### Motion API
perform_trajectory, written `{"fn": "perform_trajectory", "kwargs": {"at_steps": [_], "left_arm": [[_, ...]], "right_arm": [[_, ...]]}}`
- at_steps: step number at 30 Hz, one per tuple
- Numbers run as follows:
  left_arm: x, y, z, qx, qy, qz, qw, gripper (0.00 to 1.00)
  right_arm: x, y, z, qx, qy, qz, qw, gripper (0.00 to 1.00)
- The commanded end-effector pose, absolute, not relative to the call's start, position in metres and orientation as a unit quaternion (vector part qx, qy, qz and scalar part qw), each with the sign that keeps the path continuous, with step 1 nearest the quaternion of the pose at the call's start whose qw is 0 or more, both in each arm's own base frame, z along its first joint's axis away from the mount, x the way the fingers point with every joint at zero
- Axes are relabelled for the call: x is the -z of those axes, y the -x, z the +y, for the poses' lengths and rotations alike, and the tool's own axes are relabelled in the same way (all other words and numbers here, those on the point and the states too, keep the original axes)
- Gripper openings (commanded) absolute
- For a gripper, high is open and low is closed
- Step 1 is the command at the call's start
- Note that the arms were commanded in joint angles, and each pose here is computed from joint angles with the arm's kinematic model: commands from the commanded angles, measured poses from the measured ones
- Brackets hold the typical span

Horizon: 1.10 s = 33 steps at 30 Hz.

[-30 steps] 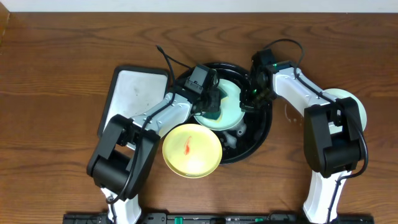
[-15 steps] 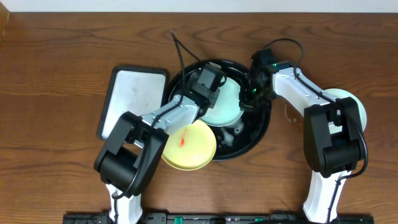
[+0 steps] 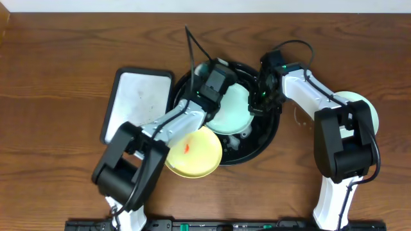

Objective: Clean dirty plates on tray and stack at the side

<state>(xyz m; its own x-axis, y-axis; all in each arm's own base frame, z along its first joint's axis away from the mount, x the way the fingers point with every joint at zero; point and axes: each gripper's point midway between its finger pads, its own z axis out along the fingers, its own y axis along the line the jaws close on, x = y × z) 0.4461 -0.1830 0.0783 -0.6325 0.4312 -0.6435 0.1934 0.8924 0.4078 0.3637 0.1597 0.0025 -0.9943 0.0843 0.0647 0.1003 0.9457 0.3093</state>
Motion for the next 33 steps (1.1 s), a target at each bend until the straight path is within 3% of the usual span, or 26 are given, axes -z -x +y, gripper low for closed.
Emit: {"fn": "perform_trajectory", "kwargs": {"at_steps": [1, 8, 16, 21, 33], "left_arm": [[-0.129, -0.451, -0.156, -0.174, -0.124, 0.877, 0.431, 0.08], [-0.15, -0.426, -0.127, -0.095, -0.074, 0.913, 0.391, 0.08], [-0.102, -0.381, -0.059, -0.012, 0.034, 0.974, 0.222, 0.08], [-0.083, -0.371, -0.028, 0.024, 0.086, 0.981, 0.17, 0.08], [-0.081, -0.371, 0.003, 0.041, 0.139, 0.975, 0.166, 0.09]], "right_arm": [[0.013, -0.358, 0.137, 0.098, 0.047, -0.994, 0.03, 0.01], [0.013, -0.358, 0.135, 0.093, 0.025, -0.995, 0.027, 0.01], [0.004, -0.374, 0.135, 0.086, -0.051, -0.995, -0.015, 0.01], [-0.048, -0.397, 0.115, -0.025, -0.086, -0.991, -0.102, 0.01], [-0.196, -0.412, 0.123, -0.266, -0.15, -0.892, -0.333, 0.01]]}}
